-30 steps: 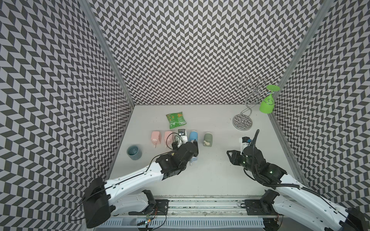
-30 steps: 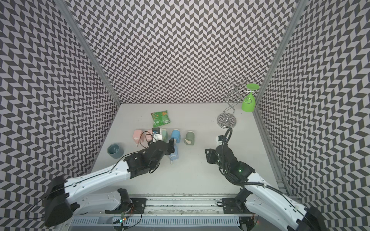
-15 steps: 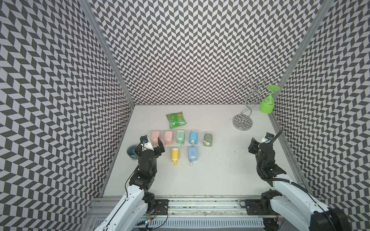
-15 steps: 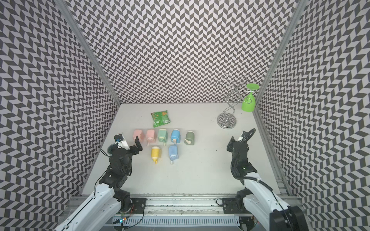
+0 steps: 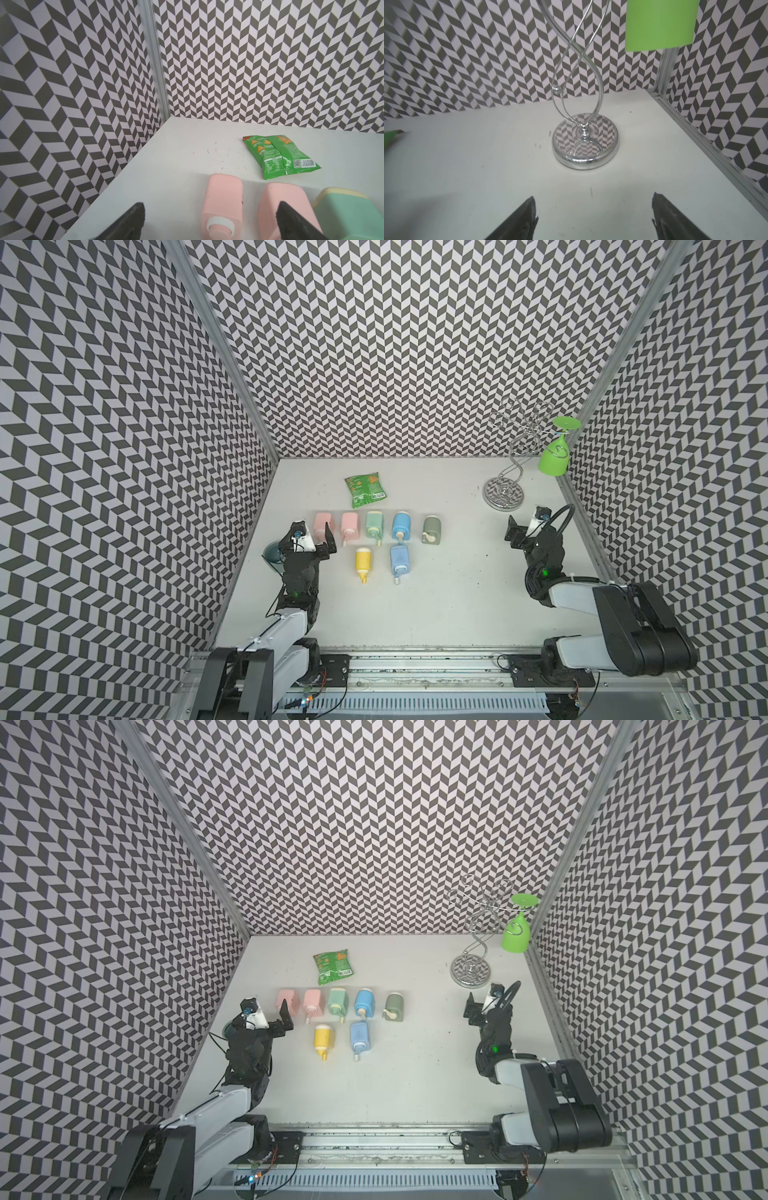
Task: Put the tray back into the pencil sharpener
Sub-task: Reset both arms
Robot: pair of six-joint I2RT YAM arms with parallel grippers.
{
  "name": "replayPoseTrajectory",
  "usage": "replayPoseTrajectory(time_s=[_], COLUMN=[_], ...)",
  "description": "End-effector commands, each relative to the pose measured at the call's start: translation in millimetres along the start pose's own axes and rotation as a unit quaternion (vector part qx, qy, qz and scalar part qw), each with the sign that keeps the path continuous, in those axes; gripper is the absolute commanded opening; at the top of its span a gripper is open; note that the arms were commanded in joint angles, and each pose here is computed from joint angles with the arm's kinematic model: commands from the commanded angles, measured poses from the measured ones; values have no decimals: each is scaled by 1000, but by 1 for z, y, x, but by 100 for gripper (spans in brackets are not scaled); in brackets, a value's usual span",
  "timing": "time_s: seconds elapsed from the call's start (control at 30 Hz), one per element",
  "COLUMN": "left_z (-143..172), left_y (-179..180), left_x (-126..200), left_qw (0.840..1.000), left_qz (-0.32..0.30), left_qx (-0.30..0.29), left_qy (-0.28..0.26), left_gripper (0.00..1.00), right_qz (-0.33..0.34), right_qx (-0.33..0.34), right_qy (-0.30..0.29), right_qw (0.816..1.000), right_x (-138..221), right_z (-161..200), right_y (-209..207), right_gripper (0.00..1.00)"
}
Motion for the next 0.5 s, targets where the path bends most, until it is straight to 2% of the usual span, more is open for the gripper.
replayPoseTrajectory(time_s=[0.0, 0.07, 0.1, 0.17, 0.23, 0.4, 0.47], left_z=[-28, -25, -23, -12, -7, 3, 9], left_y=[-3, -3, -5, -15, -17, -26, -31], left_x=[-2, -6, -7, -11, -8, -21, -34], left_qw=[997, 996, 995, 995, 994, 994, 995], left_qz=[20, 26, 34, 55, 59, 76, 88], left_qx=[6, 22, 24, 13, 10, 1, -4], left_qy=[-79, -85, -88, -79, -86, -79, -52], left_gripper=[100, 100, 99, 100, 100, 100, 100], right_qz=[-56, -44, -44, -52, -41, -39, -37], right_qx=[-6, 5, 2, 2, 7, 14, 14], right_qy=[-101, -41, -58, -94, -45, -44, -35], right_qw=[993, 998, 997, 994, 998, 998, 999], right_x=[14, 1, -2, 3, -3, -8, -12], right_z=[-21, -11, -18, -26, -13, -15, -13], right_y=[4, 4, 5, 7, 5, 10, 9], right_gripper=[86, 93, 99, 99, 99, 99, 99])
Point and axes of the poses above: each gripper's point midway between its finger pads, its own x axis back along the fingers, its own y axis along the line the jaws close on, z = x × y, the point moved 1 cm from there along x, back along the fingers, and after that the axes turned 9 degrees about -x, right-handed, at the moved point
